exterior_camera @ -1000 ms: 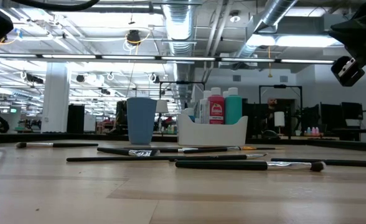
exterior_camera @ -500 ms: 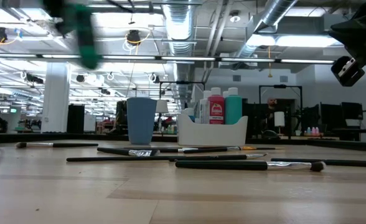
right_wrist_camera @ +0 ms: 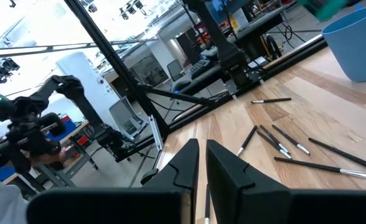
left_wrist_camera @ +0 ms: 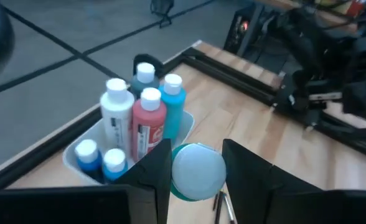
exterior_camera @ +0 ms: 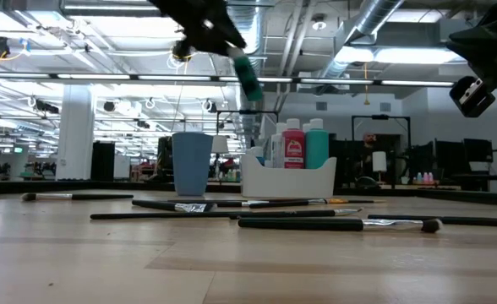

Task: Pick & Place Paint Supplies
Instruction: Put the green paint bottle into the white bin

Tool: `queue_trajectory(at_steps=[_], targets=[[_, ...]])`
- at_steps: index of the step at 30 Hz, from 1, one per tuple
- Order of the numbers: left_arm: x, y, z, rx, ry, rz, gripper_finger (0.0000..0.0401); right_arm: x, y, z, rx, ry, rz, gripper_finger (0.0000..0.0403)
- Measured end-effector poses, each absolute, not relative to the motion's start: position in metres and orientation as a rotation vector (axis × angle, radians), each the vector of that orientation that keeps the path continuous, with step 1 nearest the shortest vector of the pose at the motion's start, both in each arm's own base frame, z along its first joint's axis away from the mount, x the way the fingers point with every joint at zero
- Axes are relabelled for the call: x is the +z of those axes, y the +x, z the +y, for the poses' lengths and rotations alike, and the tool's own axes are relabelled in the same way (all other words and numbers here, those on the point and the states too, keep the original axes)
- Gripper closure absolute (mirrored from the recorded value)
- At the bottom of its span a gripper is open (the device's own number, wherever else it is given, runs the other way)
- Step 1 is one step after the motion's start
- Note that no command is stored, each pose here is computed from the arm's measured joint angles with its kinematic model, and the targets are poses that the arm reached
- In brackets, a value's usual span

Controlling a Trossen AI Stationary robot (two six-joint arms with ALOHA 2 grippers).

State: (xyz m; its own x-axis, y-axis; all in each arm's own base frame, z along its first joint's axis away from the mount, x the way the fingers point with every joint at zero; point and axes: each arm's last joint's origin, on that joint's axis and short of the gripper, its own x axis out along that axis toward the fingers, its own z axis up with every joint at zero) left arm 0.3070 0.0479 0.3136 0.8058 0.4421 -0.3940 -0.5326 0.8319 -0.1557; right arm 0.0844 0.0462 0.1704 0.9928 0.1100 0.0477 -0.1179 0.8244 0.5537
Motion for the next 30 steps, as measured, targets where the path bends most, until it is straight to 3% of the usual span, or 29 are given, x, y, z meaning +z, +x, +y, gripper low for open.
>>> queue_trajectory(at_steps=[10, 30], targets=[[0.273, 0.371, 0.066, 0.617, -0.169, 0.491, 0.029, 0.171, 0.084, 0.046, 0.121, 0.59, -0.014, 0.0378], [0.215, 0.393, 0.082, 0.727, -0.12, 0.631, 0.029, 0.17, 0.084, 0.046, 0.121, 0.59, -0.014, 0.038]])
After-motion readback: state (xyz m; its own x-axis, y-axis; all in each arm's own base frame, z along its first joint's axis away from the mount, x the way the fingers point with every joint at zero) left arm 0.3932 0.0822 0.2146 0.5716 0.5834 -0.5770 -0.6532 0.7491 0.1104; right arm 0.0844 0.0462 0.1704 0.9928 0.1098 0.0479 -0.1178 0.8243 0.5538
